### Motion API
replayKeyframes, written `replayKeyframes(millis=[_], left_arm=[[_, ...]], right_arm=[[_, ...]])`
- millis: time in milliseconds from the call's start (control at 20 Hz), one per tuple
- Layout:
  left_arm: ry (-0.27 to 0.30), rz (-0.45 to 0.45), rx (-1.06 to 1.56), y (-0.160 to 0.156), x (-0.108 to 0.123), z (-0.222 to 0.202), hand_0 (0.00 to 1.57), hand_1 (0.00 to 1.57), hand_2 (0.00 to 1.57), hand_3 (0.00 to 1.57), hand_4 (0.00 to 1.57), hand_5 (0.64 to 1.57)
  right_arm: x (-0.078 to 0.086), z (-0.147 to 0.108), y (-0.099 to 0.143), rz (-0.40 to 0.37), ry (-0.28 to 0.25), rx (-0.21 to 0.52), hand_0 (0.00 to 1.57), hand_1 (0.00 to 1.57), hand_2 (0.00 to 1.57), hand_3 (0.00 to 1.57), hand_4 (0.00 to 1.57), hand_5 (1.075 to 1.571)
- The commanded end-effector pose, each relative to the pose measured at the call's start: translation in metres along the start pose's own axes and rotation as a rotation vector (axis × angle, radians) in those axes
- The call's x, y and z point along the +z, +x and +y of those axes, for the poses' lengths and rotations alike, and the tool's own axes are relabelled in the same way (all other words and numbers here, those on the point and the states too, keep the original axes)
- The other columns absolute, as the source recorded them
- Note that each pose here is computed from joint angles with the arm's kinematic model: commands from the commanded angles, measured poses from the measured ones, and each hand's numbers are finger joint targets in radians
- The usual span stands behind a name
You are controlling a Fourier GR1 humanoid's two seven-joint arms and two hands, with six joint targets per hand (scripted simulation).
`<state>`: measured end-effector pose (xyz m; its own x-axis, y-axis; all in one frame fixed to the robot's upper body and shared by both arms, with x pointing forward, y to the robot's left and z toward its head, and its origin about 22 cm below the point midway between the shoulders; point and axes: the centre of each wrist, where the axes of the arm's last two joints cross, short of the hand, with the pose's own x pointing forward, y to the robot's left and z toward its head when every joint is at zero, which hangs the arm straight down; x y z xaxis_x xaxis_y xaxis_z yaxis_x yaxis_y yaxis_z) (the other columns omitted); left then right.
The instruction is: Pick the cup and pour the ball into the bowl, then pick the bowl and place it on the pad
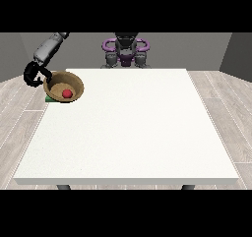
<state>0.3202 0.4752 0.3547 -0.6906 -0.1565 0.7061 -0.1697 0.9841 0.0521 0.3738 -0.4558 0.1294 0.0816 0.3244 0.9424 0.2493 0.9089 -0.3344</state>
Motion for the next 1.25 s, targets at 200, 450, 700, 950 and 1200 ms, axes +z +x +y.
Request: replayKeyframes(millis=[200,450,700,950,1200], left_arm=[[-0.014,-0.034,0.009,0.024,-0.006,0.000,0.00,0.00,0.00,0.00,0.00,1.528],[-0.008,-0.078,0.006,0.037,0.001,0.022,0.00,0.00,0.00,0.00,0.00,1.518],[0.021,-0.120,0.008,0.053,0.000,0.026,0.00,0.00,0.00,0.00,0.00,1.519],[0.017,-0.056,-0.001,0.026,0.003,0.003,0.00,0.00,0.00,0.00,0.00,1.515],[0.006,-0.033,0.012,0.014,0.011,0.015,0.00,0.00,0.00,0.00,0.00,1.515]], right_arm=[[0.005,0.014,-0.034,0.038,-0.010,-0.142,1.57,1.57,1.57,1.12,1.08,1.567],[0.021,-0.037,-0.041,0.092,-0.248,-0.150,1.53,1.53,1.52,1.28,0.00,1.567],[0.016,-0.059,-0.019,0.069,-0.208,-0.218,0.73,0.73,0.65,1.04,0.00,1.539],[0.008,-0.044,-0.010,0.069,-0.182,-0.160,0.48,0.48,0.54,0.69,0.00,1.513],[0.013,-0.092,0.031,0.042,-0.170,-0.239,0.13,0.13,0.28,0.38,0.00,1.467]])
